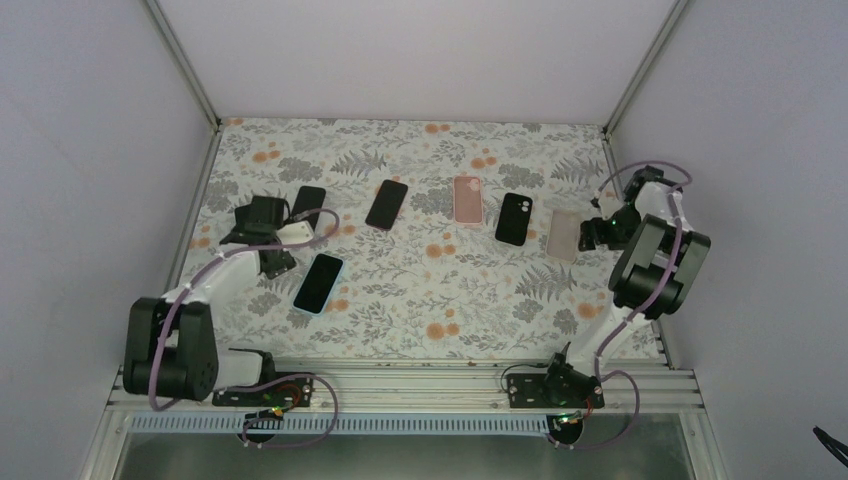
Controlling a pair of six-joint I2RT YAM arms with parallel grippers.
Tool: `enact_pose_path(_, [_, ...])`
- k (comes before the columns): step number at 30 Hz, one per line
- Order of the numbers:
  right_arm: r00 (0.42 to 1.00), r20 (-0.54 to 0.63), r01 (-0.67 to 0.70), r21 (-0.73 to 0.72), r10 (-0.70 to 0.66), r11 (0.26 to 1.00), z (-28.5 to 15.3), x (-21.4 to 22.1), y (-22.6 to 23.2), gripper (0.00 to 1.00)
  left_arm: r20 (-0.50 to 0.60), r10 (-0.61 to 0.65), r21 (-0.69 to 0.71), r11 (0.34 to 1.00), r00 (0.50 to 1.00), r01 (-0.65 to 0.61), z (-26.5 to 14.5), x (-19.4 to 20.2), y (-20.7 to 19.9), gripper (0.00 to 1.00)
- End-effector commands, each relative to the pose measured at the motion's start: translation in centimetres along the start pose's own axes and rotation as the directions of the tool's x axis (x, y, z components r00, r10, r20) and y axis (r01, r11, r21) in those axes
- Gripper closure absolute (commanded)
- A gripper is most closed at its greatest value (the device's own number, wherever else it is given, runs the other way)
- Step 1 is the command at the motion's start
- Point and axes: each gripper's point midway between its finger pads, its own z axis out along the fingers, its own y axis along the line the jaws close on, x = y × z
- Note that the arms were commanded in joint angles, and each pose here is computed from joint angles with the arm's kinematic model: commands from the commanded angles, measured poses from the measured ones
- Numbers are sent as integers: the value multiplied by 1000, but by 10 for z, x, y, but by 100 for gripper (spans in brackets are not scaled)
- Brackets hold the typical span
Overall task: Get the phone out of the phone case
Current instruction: Place the phone case at the center of the board, then pick up the phone at the center of the board.
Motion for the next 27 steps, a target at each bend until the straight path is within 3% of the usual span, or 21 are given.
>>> enact_pose_path(1, [967,102,204,226,-232,952,-79,-21,19,7,114,-37,254,967,993,7,-79,-11,-24,2])
enact_pose_path(4, [907,191,347,168,-375,923,-107,-28,82,3,217,-61,248,969,974,6,-126,-24,-9,1])
enact_pose_path(6, [851,276,436,106,-447,894,-123,-32,129,4,256,-95,249,968,962,30,-140,-29,-5,6])
enact_pose_path(7, [817,324,485,59,-477,872,-128,-33,154,7,253,-112,264,964,961,43,-137,-29,-9,12])
enact_pose_path(8, [786,363,526,32,-500,850,-135,-31,174,15,245,-131,266,962,961,63,-132,-29,-10,28])
enact_pose_path(9, [755,399,569,-5,-520,822,-139,-30,195,28,226,-156,268,959,961,93,-123,-28,-12,49])
enact_pose_path(10, [725,427,611,-38,-540,791,-142,-27,214,64,209,-177,277,954,962,115,-113,-26,-17,75])
enact_pose_path(11, [699,447,647,-64,-558,759,-143,-23,231,92,194,-191,297,946,962,128,-103,-24,-24,93])
enact_pose_path(12, [674,463,681,-86,-576,728,-143,-18,247,96,180,-202,326,936,963,135,-94,-22,-35,97])
enact_pose_path(18, [551,437,821,-130,-711,556,-102,30,323,97,102,-239,400,898,966,180,-50,-9,-77,98])
enact_pose_path(22, [517,409,848,-120,-752,517,-74,50,349,97,30,-247,446,871,969,208,-29,-1,-96,98])
enact_pose_path(27, [513,382,855,-145,-769,498,-50,70,360,97,-37,-232,408,884,972,227,-6,13,-103,98])
